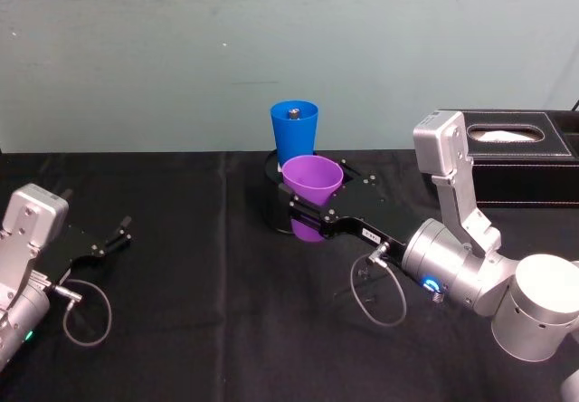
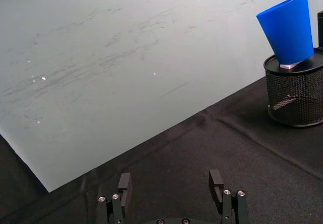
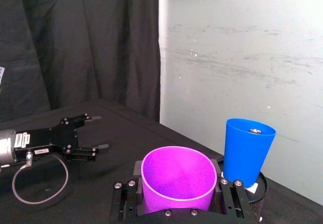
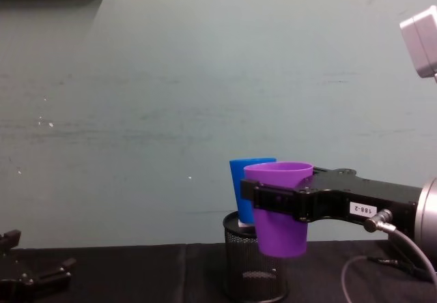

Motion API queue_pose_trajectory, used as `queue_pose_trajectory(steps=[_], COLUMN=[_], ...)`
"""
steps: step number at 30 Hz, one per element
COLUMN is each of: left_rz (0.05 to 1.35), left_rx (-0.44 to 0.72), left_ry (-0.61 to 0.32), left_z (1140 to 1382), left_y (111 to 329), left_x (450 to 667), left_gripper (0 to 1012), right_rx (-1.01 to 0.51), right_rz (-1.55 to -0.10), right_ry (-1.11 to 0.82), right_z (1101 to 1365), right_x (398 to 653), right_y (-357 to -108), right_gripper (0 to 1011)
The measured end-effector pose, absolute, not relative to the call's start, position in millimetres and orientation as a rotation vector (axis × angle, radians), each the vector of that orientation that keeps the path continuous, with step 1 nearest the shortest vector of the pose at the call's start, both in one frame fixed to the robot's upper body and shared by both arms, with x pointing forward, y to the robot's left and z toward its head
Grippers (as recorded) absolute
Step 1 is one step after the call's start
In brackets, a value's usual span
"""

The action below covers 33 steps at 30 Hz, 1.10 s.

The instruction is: Pick up one cup with a gripper and tap it against the other cup.

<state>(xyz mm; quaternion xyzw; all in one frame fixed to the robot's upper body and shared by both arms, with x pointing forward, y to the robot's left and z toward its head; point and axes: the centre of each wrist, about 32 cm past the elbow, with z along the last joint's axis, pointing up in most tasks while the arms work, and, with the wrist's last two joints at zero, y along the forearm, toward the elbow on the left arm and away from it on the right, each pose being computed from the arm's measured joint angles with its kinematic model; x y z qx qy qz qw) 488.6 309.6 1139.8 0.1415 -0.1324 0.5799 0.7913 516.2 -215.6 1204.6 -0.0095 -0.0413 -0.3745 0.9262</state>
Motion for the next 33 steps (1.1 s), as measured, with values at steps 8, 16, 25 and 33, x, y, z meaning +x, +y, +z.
queue_pose_trajectory(steps=[8, 16, 25, 33], left_rz=[1.248, 1.248, 1.248, 1.248], left_rx=[0.304, 0.304, 0.304, 0.305], left_ry=[-0.285, -0.285, -0.285, -0.285], left_z=[1139.8, 1139.8, 1139.8, 1139.8], left_y=[309.7, 309.7, 309.7, 309.7], left_x=[488.6, 488.6, 488.6, 488.6], left_gripper=[1000, 1000, 1000, 1000], right_rx=[-0.020, -0.020, -0.020, -0.020], right_rz=[-0.768, -0.768, -0.768, -0.768], right_ry=[-0.085, -0.085, -0.085, -0.085], right_z=[1204.6, 1204.6, 1204.6, 1204.6], right_x=[516.2, 516.2, 516.2, 516.2], right_y=[-215.6, -215.6, -215.6, -215.6], right_gripper=[747, 747, 747, 747])
